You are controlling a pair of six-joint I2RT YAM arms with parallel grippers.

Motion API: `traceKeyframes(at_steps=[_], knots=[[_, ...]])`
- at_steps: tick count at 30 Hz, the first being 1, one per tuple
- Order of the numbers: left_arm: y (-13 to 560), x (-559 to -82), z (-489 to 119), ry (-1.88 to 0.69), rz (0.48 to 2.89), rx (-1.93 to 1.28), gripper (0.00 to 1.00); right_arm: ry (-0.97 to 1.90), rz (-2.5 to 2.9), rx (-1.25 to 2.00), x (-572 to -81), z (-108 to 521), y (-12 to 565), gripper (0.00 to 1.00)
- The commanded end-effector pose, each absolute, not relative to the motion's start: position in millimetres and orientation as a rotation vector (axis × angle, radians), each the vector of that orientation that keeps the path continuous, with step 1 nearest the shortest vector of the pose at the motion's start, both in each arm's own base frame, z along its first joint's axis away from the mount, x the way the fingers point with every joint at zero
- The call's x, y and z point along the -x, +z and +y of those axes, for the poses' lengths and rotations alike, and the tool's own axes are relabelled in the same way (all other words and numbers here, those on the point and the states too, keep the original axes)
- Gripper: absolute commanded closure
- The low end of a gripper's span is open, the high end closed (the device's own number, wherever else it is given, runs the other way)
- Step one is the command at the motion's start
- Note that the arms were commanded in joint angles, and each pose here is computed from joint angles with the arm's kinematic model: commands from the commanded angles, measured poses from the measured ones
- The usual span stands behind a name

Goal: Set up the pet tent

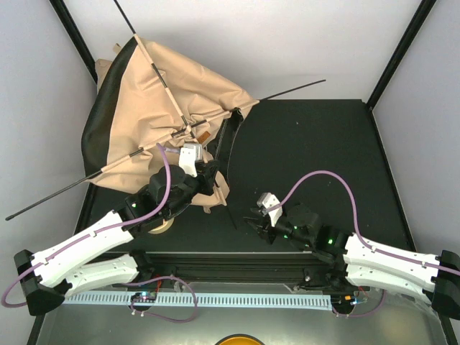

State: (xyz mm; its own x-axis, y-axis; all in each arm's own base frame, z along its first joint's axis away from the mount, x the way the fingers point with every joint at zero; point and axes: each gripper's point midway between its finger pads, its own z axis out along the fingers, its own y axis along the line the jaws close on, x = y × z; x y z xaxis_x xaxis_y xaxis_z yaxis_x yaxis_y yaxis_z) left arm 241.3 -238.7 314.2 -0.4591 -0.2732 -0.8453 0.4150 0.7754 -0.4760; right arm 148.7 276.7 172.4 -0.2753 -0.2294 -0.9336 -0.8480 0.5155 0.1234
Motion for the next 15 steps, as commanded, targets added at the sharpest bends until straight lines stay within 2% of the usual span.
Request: traceKeyframes(at_steps=[1, 15], knots=[[348.9, -242.5, -235.5, -0.820, 1.799, -0.098, 0.98, 0.806, 1.768, 0.893, -149.3, 279.6, 177.4, 0.57], [349.5, -242.3, -236.9, -0.828, 1.798, -0.100, 0.98, 0.803, 1.766, 0.902, -148.6, 279.8, 176.6, 0.58]])
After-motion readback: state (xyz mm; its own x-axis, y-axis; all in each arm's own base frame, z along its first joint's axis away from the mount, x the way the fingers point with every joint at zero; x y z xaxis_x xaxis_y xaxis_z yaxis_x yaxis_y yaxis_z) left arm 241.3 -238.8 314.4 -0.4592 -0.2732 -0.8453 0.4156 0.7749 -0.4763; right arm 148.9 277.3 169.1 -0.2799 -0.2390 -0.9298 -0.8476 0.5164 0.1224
